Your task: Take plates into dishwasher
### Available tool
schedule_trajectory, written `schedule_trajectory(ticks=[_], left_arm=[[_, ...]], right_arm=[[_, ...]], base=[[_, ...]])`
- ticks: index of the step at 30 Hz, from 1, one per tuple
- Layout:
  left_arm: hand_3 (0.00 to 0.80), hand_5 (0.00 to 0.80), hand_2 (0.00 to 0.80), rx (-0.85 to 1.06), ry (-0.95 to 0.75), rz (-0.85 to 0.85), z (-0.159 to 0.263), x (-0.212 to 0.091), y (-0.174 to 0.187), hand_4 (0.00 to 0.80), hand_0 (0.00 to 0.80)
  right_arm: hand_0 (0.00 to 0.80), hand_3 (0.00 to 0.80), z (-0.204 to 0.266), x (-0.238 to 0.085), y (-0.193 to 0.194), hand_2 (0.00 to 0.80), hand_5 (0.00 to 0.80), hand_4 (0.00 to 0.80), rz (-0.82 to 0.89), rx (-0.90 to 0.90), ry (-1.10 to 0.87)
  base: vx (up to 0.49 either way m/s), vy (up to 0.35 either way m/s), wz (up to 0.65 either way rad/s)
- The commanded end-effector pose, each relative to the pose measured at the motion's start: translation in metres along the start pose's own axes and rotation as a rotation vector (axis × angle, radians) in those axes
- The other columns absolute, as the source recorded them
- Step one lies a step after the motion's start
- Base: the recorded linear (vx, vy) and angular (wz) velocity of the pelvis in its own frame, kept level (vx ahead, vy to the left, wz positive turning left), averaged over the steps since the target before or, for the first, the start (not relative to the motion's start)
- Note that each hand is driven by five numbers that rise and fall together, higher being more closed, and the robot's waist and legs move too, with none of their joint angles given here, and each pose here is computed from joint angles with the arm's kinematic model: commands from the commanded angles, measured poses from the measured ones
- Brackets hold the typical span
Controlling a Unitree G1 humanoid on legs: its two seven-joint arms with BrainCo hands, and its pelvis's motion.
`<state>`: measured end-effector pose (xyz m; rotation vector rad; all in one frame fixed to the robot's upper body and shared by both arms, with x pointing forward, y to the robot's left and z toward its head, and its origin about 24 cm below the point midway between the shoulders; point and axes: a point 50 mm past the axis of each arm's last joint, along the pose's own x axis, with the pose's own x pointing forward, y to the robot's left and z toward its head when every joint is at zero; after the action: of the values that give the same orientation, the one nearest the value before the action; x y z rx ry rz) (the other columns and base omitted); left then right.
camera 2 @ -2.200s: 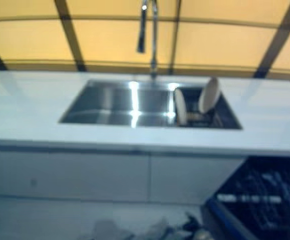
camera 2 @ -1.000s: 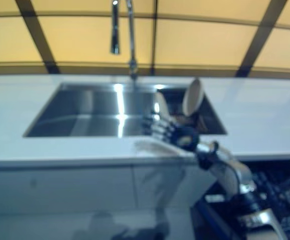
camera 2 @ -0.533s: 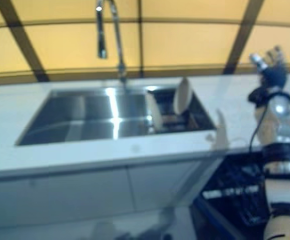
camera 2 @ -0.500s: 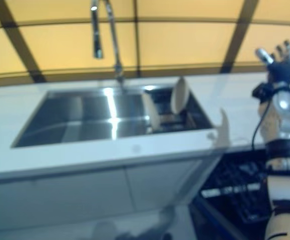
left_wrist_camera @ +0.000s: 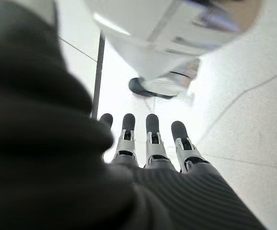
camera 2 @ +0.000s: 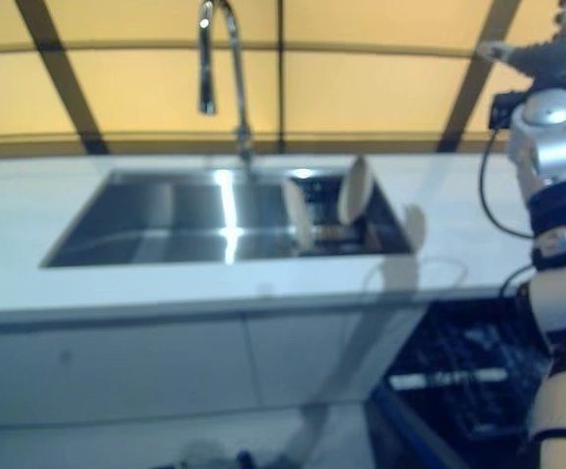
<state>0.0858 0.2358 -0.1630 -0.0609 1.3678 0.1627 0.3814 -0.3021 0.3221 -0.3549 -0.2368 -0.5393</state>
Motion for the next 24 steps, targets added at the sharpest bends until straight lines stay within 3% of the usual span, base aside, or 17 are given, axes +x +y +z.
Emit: schedule_trajectory(ticks=[1,7,11,18,24], left_arm=[[0.0,0.0,0.0,0.0,-0.062,0.069,0.021,-0.004,0.02,0.0,0.0],[0.0,0.0,0.0,0.057,-0.054,0.026,0.018,-0.004,0.019,0.0,0.0],[0.0,0.0,0.0,0.089,-0.064,0.028,0.02,-0.005,0.021,0.0,0.0],[0.0,0.0,0.0,-0.049,-0.094,0.068,0.024,-0.007,0.031,0.0,0.0],[0.0,0.0,0.0,0.015,-0.054,0.056,0.01,-0.005,0.027,0.0,0.0]], right_arm=[[0.0,0.0,0.032,0.004,-0.014,0.0,0.0,0.0,-0.016,-0.059,-0.106],[0.0,0.0,0.036,0.002,0.001,0.0,0.0,0.0,0.039,-0.134,-0.102],[0.0,0.0,0.026,0.004,-0.008,0.0,0.0,0.0,-0.008,-0.082,-0.019],[0.0,0.0,0.032,0.002,0.001,0.0,0.0,0.0,-0.086,-0.135,0.005],[0.0,0.0,0.037,0.008,-0.011,0.0,0.0,0.0,-0.057,-0.1,0.04]], base=[[0.083,0.008,0.03],[0.081,0.043,0.04],[0.063,0.029,0.12],[0.034,-0.239,0.1],[0.067,-0.087,0.18]])
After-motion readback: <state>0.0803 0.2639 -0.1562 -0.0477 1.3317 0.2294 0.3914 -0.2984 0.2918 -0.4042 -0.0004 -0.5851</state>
